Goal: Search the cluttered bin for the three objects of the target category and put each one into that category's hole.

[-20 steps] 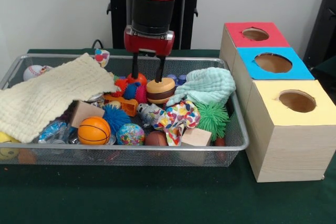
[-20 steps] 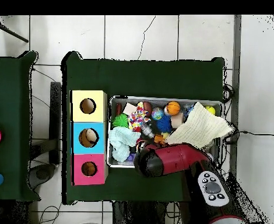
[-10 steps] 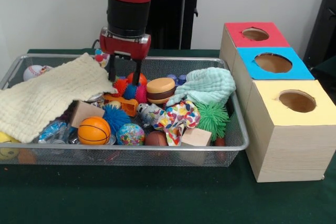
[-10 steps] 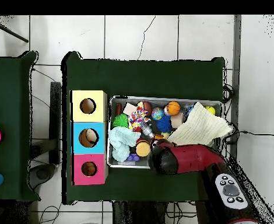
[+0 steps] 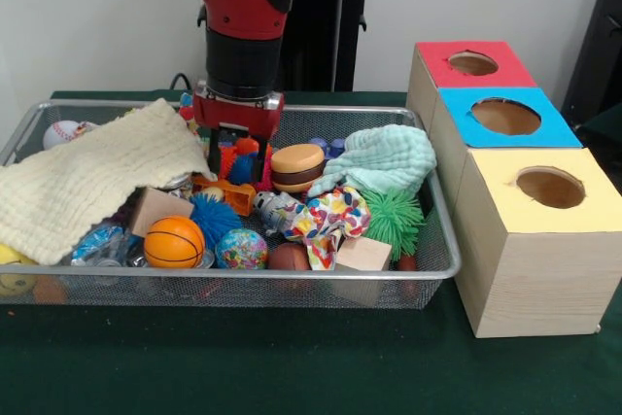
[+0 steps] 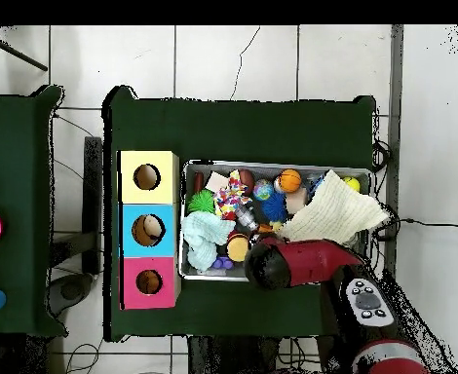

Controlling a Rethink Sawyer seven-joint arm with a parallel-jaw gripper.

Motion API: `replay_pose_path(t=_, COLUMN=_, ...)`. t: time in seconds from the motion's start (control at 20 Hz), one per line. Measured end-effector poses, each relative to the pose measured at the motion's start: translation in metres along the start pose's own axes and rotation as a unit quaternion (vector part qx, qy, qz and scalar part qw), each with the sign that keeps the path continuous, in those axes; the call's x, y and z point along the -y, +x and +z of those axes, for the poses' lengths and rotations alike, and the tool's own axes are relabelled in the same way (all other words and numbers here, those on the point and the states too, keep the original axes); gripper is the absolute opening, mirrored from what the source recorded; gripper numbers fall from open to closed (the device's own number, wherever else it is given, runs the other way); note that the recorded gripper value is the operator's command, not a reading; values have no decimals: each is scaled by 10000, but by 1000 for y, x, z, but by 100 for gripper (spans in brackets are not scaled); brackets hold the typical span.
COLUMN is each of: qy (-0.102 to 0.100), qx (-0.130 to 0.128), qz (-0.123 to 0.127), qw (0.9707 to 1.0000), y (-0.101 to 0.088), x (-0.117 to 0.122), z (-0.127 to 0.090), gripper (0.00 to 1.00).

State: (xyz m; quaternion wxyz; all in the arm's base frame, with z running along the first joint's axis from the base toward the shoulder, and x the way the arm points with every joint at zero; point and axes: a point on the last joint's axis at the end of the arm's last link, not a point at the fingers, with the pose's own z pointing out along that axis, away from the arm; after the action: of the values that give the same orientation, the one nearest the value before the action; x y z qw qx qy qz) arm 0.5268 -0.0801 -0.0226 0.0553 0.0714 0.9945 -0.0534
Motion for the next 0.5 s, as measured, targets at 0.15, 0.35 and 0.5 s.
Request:
replay_pose_path(t=0.15, qy=-47, qx=24, qz=-90, qw=9999, y=6, x=-11, z=7, gripper=100)
replay_pose_path(t=0.35, qy=-102, qx=32, qz=-150, qw=9998, y=16, x=-19, z=18, gripper=100)
replay_pose_path(t=0.5, qy=-103, qx=54, qz=-135, qw=9998, y=16, x=-17, z=19, gripper=100)
